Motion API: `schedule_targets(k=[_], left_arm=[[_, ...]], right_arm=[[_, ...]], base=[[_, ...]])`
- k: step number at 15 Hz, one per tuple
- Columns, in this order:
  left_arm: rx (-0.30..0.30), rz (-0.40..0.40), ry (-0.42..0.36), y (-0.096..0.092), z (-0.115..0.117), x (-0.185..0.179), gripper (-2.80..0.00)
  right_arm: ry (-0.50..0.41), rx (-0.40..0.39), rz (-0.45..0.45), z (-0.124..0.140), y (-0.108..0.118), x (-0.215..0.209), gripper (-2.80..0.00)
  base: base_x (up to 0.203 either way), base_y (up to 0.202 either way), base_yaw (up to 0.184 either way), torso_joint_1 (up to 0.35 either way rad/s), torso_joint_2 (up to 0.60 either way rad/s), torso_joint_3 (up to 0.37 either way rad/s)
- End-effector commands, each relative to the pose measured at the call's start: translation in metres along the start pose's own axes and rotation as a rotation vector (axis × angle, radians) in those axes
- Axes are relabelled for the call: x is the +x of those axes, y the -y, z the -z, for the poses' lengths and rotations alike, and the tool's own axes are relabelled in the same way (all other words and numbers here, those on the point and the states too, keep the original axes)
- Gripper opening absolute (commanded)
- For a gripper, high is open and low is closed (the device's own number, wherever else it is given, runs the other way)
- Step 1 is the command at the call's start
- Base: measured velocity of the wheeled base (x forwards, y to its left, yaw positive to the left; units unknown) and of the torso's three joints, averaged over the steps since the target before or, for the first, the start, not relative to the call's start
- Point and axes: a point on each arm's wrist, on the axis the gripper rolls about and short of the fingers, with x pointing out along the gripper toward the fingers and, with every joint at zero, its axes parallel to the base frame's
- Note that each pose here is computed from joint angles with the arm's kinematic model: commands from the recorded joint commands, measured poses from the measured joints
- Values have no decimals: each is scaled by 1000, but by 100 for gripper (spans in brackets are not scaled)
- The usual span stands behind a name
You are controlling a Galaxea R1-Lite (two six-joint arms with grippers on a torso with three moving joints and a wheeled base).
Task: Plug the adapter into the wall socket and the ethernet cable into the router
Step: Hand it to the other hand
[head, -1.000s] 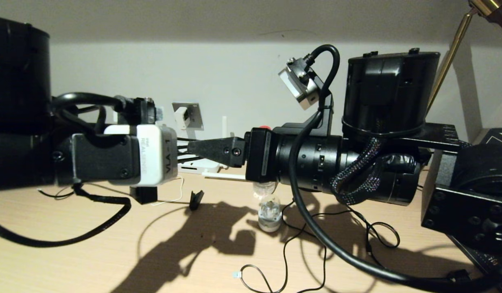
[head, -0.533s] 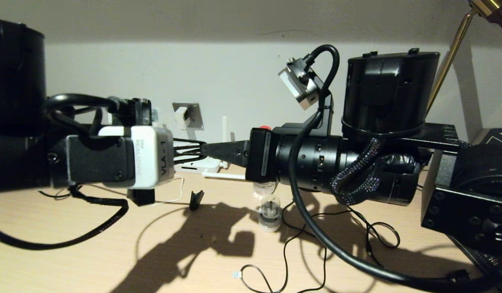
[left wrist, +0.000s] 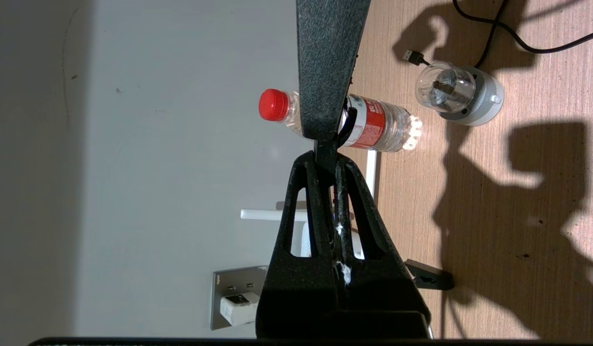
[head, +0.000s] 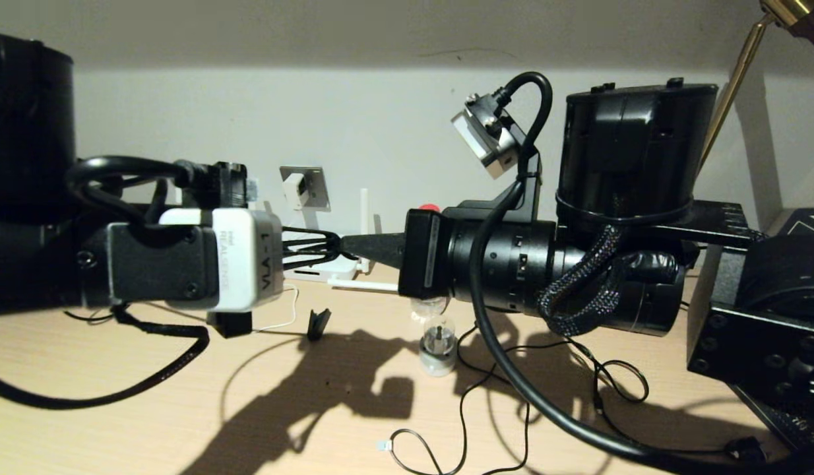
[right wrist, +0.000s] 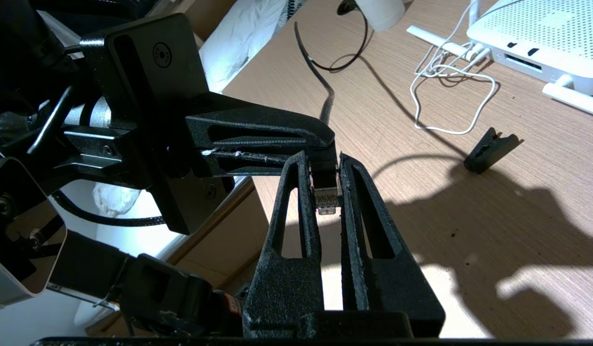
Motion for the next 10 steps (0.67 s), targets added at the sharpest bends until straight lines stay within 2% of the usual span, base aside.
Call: schedule_targets(k=[1,8,9,10], left_arm=[[7,3,2,0,0,1,-280],[-1,3,12,0,-3,1,-280],[-14,7,15,1,-4,1,0],[-19,12,18,3,-4,1,0]], right_arm=[[3,2,-5,0,-1,-1,-280],[-16,6,0,5,0,0,-280],[-15,6,0,5,0,0,-280],[-15,6,0,5,0,0,-280]], base=[[0,0,0,0,0,0],[0,0,0,0,0,0],[0,0,0,0,0,0],[0,0,0,0,0,0]])
